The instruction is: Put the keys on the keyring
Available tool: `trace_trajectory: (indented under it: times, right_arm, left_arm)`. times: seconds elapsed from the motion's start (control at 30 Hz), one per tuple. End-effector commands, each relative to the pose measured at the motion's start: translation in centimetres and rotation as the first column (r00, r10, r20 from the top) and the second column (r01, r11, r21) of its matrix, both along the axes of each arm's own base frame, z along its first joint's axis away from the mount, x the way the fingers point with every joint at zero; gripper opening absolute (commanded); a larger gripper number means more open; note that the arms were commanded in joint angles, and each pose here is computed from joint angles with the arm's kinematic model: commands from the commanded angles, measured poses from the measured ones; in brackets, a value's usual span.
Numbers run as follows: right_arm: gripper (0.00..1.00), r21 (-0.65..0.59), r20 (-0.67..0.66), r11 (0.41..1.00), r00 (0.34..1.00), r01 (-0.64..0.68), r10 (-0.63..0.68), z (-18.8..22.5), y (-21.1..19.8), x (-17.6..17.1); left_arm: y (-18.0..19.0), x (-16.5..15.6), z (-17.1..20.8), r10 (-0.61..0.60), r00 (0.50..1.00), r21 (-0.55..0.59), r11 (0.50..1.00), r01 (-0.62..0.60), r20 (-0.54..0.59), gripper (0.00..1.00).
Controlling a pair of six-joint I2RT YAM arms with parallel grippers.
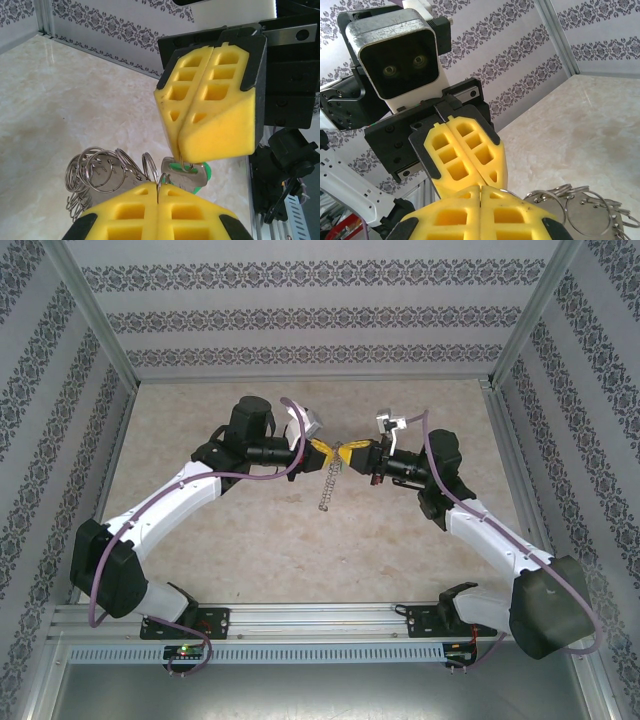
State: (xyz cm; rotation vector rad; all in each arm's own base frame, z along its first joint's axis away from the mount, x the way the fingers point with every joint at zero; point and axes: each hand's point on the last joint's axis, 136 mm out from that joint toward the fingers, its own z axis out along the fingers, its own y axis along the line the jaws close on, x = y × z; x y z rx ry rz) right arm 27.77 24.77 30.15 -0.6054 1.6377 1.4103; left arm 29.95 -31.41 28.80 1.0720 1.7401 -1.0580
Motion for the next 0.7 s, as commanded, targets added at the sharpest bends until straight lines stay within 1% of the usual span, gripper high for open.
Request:
trace_trajectory:
  times: [0.0, 0.43, 0.57, 0.67]
  right_arm:
    - [0.00, -0.006, 0.047, 1.000, 0.999, 0.000, 0.000, 0.3, 0.5, 0.0]
    - [0.00, -0.018, 0.037, 1.000, 0.999, 0.009, -0.008, -0.3, 1.1, 0.5]
    - [0.00, -0.042, 0.036, 0.998, 0.998, 0.046, -0.045, -1.0, 1.0, 1.0]
    - [0.00, -0.078, 0.043, 0.992, 0.994, 0.099, -0.096, -2.0, 0.7, 1.4]
  left_arm:
    - [-0.9, -0.7, 2.0, -0.050, 0.998, -0.040, 0.998, 0.051, 0.044, 0.00]
    - [-1.7, -1.2, 2.5, -0.076, 0.996, -0.051, 0.996, 0.078, 0.046, 0.00]
    - [-1.8, -1.5, 2.9, -0.085, 0.995, -0.068, 0.994, 0.088, 0.047, 0.00]
    - [-1.9, -1.7, 3.6, -0.091, 0.995, -0.098, 0.991, 0.095, 0.052, 0.00]
